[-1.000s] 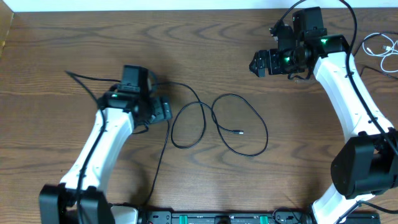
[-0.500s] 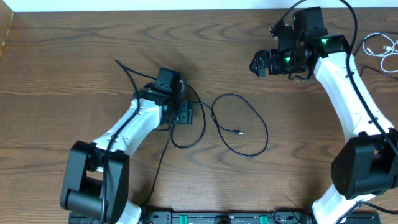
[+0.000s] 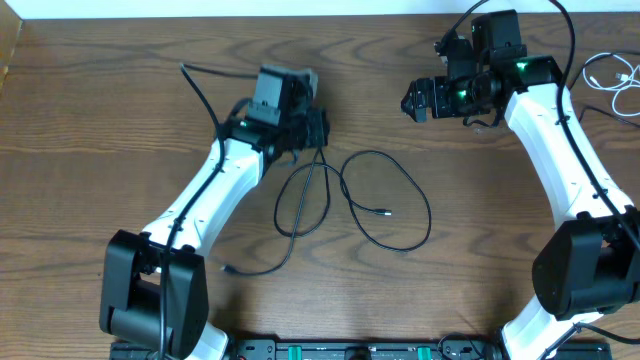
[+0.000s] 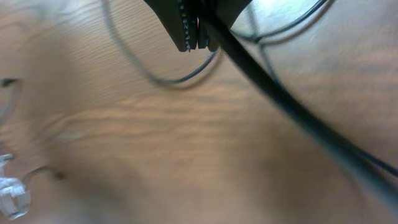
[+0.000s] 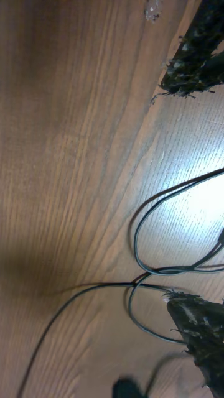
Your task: Untangle cables
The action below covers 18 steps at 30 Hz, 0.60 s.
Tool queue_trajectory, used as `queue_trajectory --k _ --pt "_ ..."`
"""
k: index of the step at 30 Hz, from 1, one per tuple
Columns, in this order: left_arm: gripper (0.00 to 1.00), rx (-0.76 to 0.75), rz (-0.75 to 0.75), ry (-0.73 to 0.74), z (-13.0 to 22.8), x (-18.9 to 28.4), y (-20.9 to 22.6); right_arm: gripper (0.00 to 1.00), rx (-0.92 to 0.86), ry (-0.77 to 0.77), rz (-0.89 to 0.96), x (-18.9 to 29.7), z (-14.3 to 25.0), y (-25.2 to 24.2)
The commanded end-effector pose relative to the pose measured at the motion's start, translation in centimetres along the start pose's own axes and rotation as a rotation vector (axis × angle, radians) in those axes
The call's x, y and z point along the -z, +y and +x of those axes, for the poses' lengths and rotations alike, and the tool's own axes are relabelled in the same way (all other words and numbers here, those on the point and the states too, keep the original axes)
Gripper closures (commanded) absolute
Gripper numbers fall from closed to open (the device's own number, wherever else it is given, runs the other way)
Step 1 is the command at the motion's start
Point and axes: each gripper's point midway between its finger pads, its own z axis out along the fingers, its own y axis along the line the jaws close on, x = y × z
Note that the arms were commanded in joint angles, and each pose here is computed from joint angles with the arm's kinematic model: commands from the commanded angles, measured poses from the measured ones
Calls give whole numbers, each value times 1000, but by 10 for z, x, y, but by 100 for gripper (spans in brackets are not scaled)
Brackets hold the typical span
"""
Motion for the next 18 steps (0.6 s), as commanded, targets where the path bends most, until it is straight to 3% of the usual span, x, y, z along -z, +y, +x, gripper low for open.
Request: queue_trajectory --k 1,6,10,12,13,18 --pt "92 -21 132 -8 -11 10 -37 1 9 7 -2 -2 2 1" --pt "92 -65 243 52 9 3 -78 1 7 9 -1 -5 2 -1" --pt "92 -107 201 77 28 -12 -91 1 -3 15 4 -7 2 -5" --pt "83 -113 149 58 30 -17 -90 1 -6 15 5 -7 2 -7" --pt "71 -95 133 50 29 -18 -89 1 -8 14 8 -6 2 -8" --pt "36 -61 93 23 24 -19 -83 1 -53 5 39 -3 1 -22"
